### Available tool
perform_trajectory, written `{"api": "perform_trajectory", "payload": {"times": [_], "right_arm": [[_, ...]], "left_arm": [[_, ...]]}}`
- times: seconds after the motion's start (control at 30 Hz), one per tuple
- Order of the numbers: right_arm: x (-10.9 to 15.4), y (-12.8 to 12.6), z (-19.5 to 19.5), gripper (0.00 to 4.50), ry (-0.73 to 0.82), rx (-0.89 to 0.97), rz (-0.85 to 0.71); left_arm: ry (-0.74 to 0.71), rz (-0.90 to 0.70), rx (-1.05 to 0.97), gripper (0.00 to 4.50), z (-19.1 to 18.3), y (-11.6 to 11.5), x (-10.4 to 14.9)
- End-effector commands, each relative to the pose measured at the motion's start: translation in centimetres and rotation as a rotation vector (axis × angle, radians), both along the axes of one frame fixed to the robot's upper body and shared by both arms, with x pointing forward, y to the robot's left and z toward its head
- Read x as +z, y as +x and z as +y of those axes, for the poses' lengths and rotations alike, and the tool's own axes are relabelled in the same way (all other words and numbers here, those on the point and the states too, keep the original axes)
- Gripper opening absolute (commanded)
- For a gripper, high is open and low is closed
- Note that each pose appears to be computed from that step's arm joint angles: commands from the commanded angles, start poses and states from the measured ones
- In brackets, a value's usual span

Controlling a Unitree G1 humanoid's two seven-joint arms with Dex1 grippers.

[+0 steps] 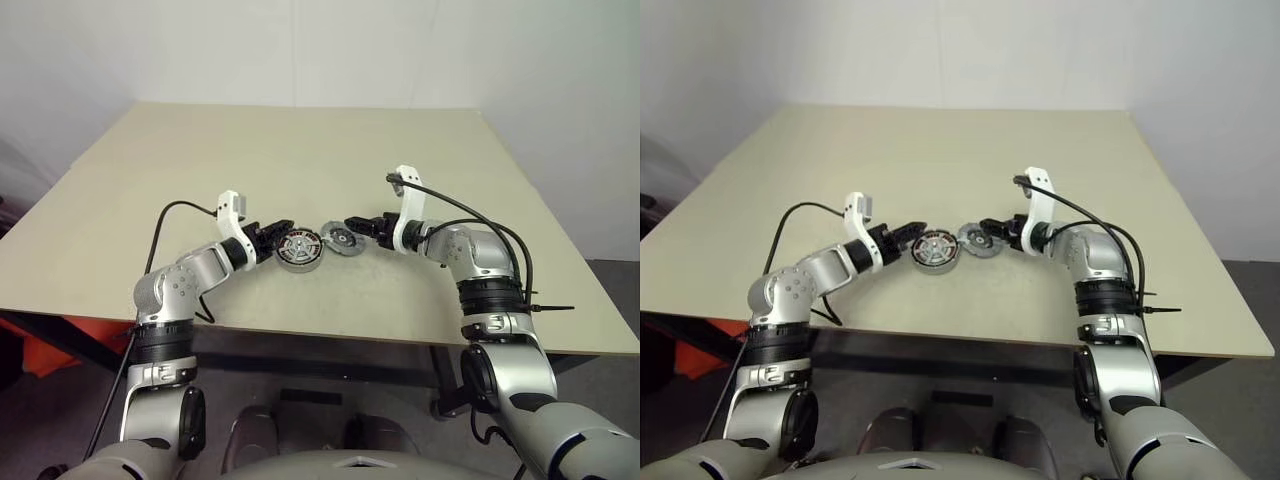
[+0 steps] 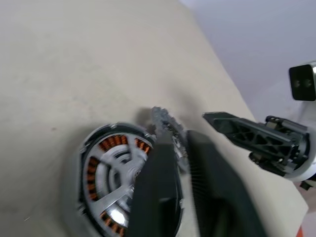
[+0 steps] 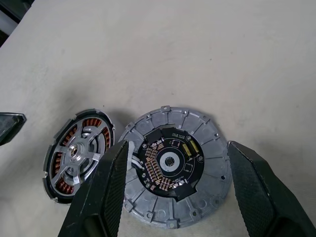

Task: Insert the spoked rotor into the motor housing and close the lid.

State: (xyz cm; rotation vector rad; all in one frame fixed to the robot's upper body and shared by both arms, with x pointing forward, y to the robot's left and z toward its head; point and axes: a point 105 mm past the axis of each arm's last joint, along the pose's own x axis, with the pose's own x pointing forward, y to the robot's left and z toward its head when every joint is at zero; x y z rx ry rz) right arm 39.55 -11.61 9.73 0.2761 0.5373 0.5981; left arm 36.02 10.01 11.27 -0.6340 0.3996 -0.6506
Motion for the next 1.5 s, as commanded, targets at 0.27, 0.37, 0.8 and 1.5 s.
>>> {"api": "perform_trajectory", "payload": {"times": [0.27, 0.37, 0.8, 1.5], "right_arm": [[1.5, 0.4, 0.4, 3.53, 0.019, 0.001, -0.063], [1.5, 0.5, 0.3, 3.53, 0.020, -0.006, -0.067], [2.5, 0.0, -2.1, 3.53, 0.355, -0.182, 0.248], [-4.0, -5.2, -1.7, 3.53, 0.460, -0.285, 0.643]], "left_arm": [[0.155, 0.136, -0.010, 0.05, -2.1, 1.4, -2.6], [0.211, 0.195, 0.009, 0.05, -1.8, 1.5, -3.7], [0.244, 0.281, -0.004, 0.05, -1.6, 1.0, -4.9], [0.270, 0.265, -0.012, 0.05, -1.2, 0.8, -4.7]]}}
